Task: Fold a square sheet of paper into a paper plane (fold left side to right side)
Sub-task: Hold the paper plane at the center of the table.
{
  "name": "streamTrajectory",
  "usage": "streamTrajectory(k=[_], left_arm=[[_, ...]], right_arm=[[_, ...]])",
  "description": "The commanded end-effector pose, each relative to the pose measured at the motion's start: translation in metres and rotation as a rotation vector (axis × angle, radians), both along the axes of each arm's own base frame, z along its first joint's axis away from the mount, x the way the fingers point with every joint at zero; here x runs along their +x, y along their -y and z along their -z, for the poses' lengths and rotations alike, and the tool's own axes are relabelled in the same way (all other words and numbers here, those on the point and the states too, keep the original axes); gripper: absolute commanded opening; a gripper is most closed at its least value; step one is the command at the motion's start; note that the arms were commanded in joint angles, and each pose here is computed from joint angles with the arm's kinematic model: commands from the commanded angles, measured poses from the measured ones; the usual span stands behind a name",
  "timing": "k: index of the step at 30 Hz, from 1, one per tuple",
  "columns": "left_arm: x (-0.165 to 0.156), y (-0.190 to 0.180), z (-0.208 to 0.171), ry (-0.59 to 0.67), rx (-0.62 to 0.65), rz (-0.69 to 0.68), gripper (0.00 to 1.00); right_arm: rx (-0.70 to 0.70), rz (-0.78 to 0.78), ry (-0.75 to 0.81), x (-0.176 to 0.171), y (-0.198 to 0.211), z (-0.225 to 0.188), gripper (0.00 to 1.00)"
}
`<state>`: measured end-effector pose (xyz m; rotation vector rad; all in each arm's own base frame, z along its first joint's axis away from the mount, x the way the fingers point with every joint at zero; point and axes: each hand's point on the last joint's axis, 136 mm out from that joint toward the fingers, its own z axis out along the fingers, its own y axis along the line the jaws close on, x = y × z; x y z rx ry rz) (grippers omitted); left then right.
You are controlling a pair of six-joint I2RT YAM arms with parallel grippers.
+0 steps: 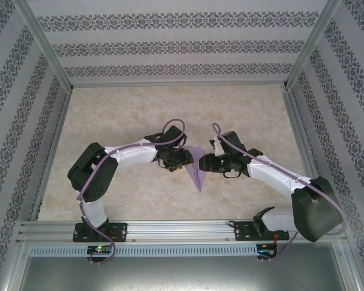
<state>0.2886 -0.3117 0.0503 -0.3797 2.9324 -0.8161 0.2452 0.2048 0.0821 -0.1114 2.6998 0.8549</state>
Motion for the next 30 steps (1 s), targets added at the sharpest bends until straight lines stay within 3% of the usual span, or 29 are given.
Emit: streamTrajectory(k=[1,12,24,30], left_arm=[[0.004,0.003,-0.007,0.014,-0.013,-0.014,0.50],[0.015,0.010,-0.034,0.083,-0.045,0.004,0.54],[0.011,0.005,-0.009,0.031,0.008,0.007,0.53],[0.009,0.004,-0.003,0.021,0.022,0.012,0.46]], right_arm=[[-0.003,-0.018,0.002,0.000,-0.004,0.000,0.48],[-0.014,-0.036,-0.016,0.001,-0.013,0.006,0.48],[-0.023,-0.034,-0.016,0.001,-0.011,0.006,0.49],[-0.023,-0.035,-0.015,0.002,-0.012,0.006,0.49]])
